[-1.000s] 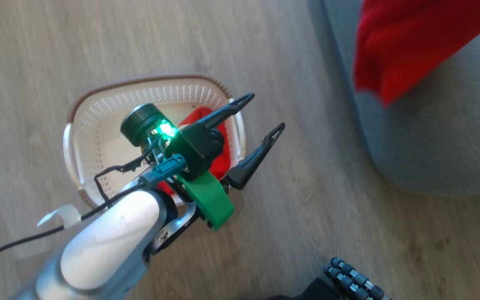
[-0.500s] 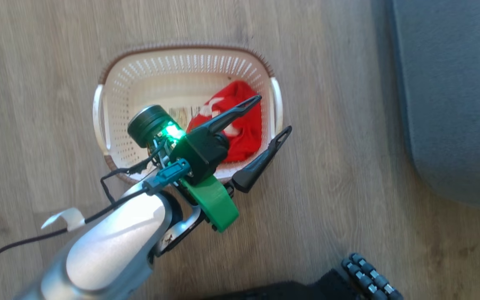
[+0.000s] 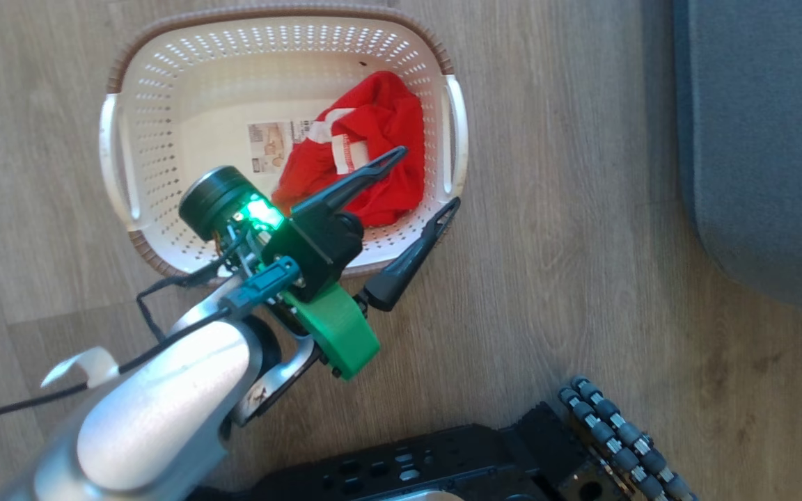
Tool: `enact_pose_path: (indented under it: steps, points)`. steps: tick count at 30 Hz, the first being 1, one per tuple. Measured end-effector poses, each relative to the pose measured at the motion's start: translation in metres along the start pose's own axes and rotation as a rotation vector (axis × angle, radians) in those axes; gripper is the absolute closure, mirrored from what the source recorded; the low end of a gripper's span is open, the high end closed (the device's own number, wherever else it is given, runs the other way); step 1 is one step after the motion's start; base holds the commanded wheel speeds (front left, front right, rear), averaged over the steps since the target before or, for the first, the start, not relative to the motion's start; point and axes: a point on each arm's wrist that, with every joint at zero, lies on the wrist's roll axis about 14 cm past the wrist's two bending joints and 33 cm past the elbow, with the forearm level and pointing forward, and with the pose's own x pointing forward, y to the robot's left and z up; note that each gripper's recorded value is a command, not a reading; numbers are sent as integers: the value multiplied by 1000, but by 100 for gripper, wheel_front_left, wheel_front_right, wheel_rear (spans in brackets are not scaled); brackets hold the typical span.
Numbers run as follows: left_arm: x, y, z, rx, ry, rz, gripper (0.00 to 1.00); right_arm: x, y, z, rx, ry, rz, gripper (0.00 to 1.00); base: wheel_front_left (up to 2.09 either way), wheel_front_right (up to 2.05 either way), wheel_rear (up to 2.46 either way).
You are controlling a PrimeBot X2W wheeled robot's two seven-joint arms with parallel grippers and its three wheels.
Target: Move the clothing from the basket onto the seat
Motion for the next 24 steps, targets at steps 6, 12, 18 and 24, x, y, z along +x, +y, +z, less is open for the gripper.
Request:
enact_pose_path:
  steps: [6, 12, 18, 24]
  points:
    - [2, 1, 1, 4, 0, 0, 0, -12, -29, -31, -116, 95, -58, 14, 0, 0, 0]
    - [5, -3, 13, 20, -20, -7, 0, -21, -26, -40, -175, 137, -25, 0, 0, 0, 0]
    - [7, -9, 31, 37, -55, -7, 0, -32, -6, -31, -252, 135, 79, 0, 0, 0, 0]
    - [4, -10, 49, 53, -101, 22, 0, -60, -20, -38, -264, 161, 124, 0, 0, 0, 0]
